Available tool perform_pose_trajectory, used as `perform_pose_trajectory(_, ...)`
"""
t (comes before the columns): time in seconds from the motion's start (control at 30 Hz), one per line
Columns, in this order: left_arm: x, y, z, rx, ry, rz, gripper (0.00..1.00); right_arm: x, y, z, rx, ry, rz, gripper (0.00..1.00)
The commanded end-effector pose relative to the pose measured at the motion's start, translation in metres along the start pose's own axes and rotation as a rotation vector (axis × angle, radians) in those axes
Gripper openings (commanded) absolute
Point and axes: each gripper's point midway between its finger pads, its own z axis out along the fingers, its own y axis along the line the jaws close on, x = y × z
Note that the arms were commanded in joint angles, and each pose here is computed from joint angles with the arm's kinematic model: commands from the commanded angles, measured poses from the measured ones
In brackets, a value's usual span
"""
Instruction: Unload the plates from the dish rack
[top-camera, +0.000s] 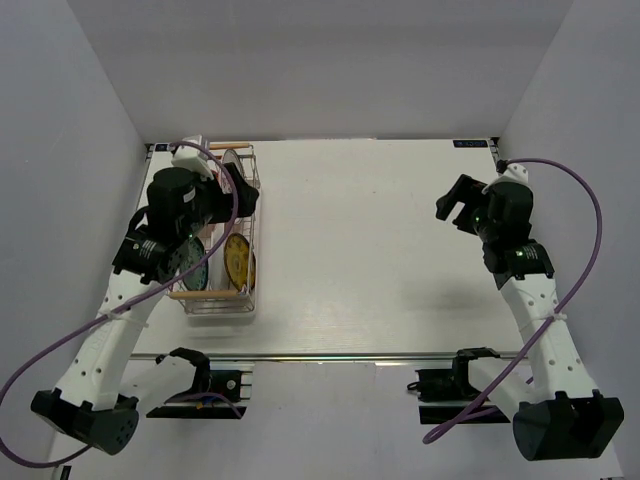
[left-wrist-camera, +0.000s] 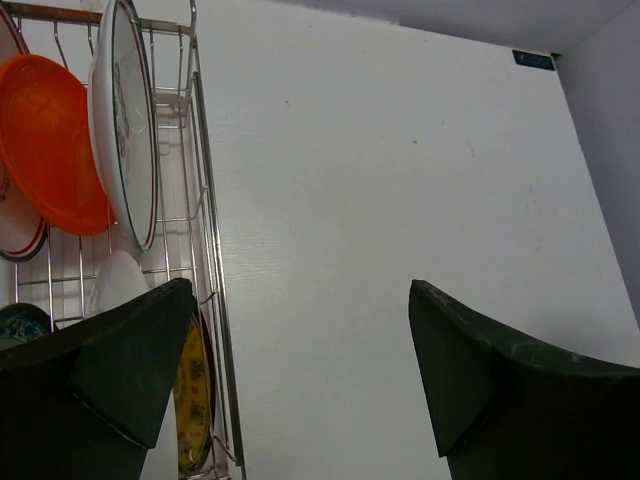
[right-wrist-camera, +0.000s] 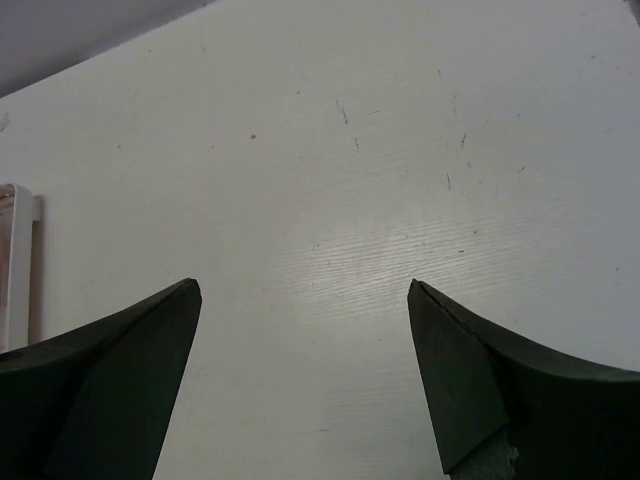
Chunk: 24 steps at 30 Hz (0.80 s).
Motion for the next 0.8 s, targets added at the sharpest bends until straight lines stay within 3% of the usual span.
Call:
perform_pose_trajectory(0.0, 0.006, 0.005, 0.011, -0.049, 0.062, 0.011, 0.98, -0.005, 0.011, 0.000, -0.037, -0.004, -0.010, 0.89)
perform_pose_trajectory(0.13, 0.023, -0.017, 0.027, 0.069, 0.181, 0.035, 0.98, -0.005, 0.002, 0.003, 0.002, 0.004, -0.010, 0.89)
perform_pose_trajectory(0.3, 0.047, -0.023, 0.047, 0.088, 0.290, 0.038, 0.98, 0.001, -0.005, 0.009, 0.037, 0.038, -0.016, 0.89)
perform_pose_trajectory(0.77, 0.096, 0.032, 0.050, -0.346, 0.448, 0.056, 0.96, 0.015, -0.010, 0.020, 0.062, 0.113, -0.026, 0.89)
